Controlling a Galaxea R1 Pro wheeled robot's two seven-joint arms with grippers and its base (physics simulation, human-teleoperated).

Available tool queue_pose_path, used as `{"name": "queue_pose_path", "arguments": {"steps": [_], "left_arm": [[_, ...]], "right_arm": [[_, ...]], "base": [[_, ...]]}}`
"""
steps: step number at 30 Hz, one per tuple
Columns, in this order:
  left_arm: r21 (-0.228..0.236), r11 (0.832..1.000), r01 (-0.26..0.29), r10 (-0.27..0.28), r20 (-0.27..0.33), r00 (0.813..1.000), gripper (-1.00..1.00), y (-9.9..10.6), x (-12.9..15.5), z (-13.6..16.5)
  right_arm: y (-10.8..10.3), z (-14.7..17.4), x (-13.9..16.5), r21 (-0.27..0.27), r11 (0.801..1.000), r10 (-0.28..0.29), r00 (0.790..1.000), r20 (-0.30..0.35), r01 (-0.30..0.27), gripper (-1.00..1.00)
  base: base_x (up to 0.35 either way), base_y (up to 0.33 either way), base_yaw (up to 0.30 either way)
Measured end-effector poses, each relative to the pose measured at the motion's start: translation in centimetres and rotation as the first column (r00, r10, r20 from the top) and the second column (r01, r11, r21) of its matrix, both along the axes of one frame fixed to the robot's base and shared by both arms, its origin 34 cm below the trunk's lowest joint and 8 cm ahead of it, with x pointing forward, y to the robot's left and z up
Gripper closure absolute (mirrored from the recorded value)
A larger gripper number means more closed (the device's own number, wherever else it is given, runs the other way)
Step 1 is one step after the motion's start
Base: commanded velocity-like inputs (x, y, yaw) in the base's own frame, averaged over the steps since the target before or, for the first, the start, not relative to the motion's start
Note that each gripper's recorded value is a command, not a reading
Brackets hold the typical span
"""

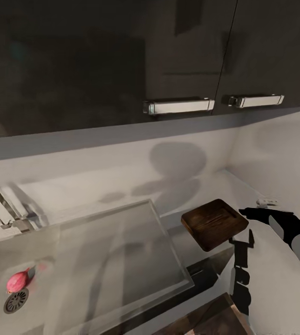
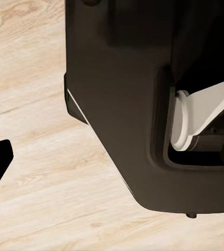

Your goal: In the kitchen, take the Vidalia onion out of the sink, dice it on the chopping board with the paring knife, put the diced onion into the bowl on the countertop, then place both the paring knife and the chopping board into the sink.

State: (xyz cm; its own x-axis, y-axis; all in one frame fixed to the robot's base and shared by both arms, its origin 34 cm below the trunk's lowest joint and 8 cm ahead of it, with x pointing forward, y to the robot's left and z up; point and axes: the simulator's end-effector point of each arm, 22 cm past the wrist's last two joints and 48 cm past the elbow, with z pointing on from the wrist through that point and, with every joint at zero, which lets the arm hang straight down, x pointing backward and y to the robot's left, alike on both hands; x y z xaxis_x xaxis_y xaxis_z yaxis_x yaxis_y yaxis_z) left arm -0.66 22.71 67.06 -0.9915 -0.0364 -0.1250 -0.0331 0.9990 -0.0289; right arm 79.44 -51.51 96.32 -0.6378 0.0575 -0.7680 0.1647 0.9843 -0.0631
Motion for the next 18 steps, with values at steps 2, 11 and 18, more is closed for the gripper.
{"name": "queue_pose_path", "arguments": {"steps": [2,11,18], "left_arm": [[0.000,1.000,0.000,0.000,-0.003,1.000,-1.00,0.0,-0.1,0.0],[0.000,1.000,0.000,0.000,-0.016,1.000,-1.00,0.0,-0.5,0.2],[0.000,1.000,0.000,0.000,-0.028,1.000,-1.00,0.0,-0.9,0.3]], "right_arm": [[0.0,-0.2,0.0,0.000,1.000,0.000,1.000,-0.003,0.000,-1.00],[0.0,-1.1,-0.1,0.000,1.000,0.000,1.000,-0.017,0.000,-1.00],[0.0,-1.8,-0.1,0.000,1.000,0.000,1.000,-0.027,0.000,-1.00]], "base": [[0.000,0.000,0.000],[0.000,0.000,0.000],[0.000,0.000,0.000]]}}
